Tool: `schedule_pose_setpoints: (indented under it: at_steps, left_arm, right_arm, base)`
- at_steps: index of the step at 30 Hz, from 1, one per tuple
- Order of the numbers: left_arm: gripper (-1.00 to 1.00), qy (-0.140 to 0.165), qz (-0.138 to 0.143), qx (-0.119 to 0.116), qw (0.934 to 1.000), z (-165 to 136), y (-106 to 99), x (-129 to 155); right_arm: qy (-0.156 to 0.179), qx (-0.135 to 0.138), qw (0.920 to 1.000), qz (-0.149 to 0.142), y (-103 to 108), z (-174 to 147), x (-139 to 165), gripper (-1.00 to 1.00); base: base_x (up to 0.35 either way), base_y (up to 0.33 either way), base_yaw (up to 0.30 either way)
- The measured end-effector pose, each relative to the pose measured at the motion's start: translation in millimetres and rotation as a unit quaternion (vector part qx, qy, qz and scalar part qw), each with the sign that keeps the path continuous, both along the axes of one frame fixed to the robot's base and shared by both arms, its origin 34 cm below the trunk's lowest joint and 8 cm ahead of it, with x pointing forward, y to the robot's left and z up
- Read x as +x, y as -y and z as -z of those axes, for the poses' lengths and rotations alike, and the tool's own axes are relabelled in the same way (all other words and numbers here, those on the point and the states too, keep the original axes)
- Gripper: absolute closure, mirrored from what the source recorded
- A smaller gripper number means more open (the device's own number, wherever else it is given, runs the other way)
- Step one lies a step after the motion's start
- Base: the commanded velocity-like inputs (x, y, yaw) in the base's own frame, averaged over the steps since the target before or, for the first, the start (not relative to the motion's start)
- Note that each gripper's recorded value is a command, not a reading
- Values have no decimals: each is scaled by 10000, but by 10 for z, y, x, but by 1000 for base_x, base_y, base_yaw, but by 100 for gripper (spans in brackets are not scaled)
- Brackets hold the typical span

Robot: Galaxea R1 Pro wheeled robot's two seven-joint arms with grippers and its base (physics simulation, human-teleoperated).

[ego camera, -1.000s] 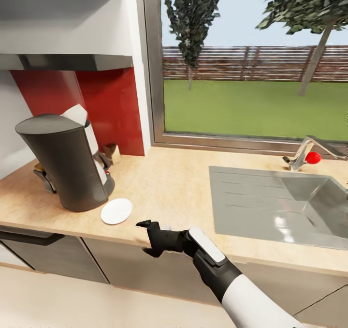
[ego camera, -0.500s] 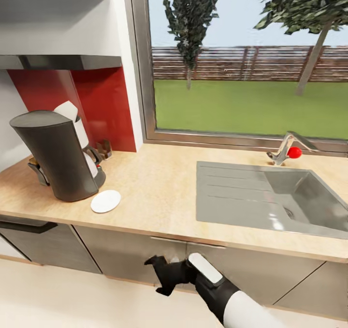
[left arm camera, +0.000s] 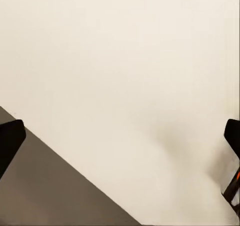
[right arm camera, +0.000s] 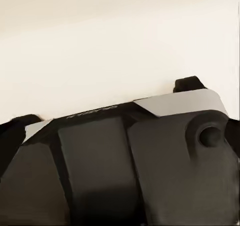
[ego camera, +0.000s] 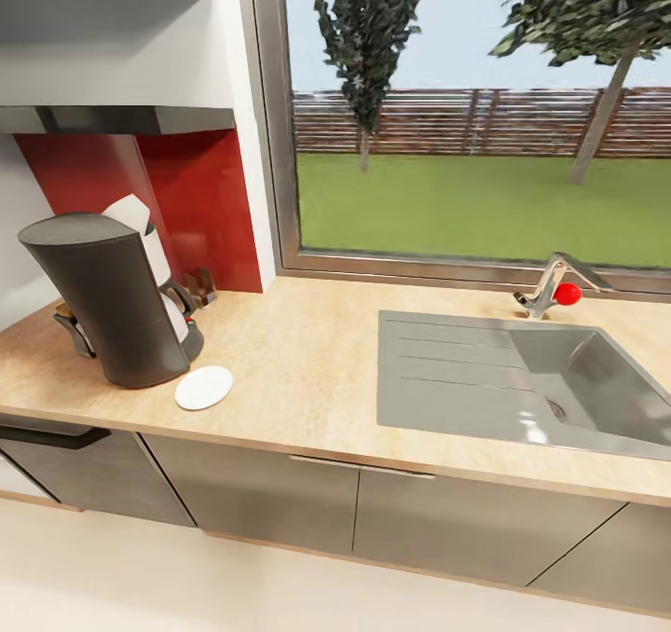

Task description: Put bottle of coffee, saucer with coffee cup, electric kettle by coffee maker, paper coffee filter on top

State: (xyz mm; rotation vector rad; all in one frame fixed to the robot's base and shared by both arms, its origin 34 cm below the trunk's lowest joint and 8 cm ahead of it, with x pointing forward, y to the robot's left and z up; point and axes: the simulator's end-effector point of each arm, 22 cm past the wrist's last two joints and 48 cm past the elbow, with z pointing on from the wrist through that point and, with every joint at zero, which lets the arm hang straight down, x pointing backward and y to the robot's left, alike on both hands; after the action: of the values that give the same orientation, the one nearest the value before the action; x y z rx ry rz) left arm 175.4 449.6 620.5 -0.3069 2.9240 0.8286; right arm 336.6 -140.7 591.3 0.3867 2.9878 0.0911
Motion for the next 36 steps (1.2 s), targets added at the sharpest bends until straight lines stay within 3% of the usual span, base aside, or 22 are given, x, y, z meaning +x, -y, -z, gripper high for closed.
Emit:
schedule_pose_setpoints:
  at_steps: [3,7,12,15,17,31,36]
  left_arm:
    - [-100,248,29,18,9997,-1,24,44]
    - [-100,397,18,55,9992,-5,38,-7]
    - [-100,428,-12,23,9991,11,114,-54]
    - [-100,62,-88,-39,9999,42,211,-413]
    - [-100,-11,-107,-98,9999,60,299,-482]
    - [-100,-25,-133,-162,9998,81,399,-504]
    - [-100,-18,-133,-162,9998,81,399,-501]
  right_arm:
    - [-65,-367,9975,-596,479,96,-281,-100]
    - [-310,-554,9940,-887,786,157,-710,-100]
    - [-389,-534,9932,-955,769,165,-868,-100]
    - [-401,-534,9940,-861,772,166,-883,-100]
    - [-401,-527,9942,-851,763,165,-883,-100]
    - [-394,-493,9942,-870,729,163,-884,-100]
    - [-450,-429,9976,-310,715,161,-895,-100]
  base:
    - [0,0,0]
    - [0,0,0]
    - [0,0,0]
    - [0,0,0]
    - [0,0,-3]
    - [0,0,-250]
    - [0,0,-297]
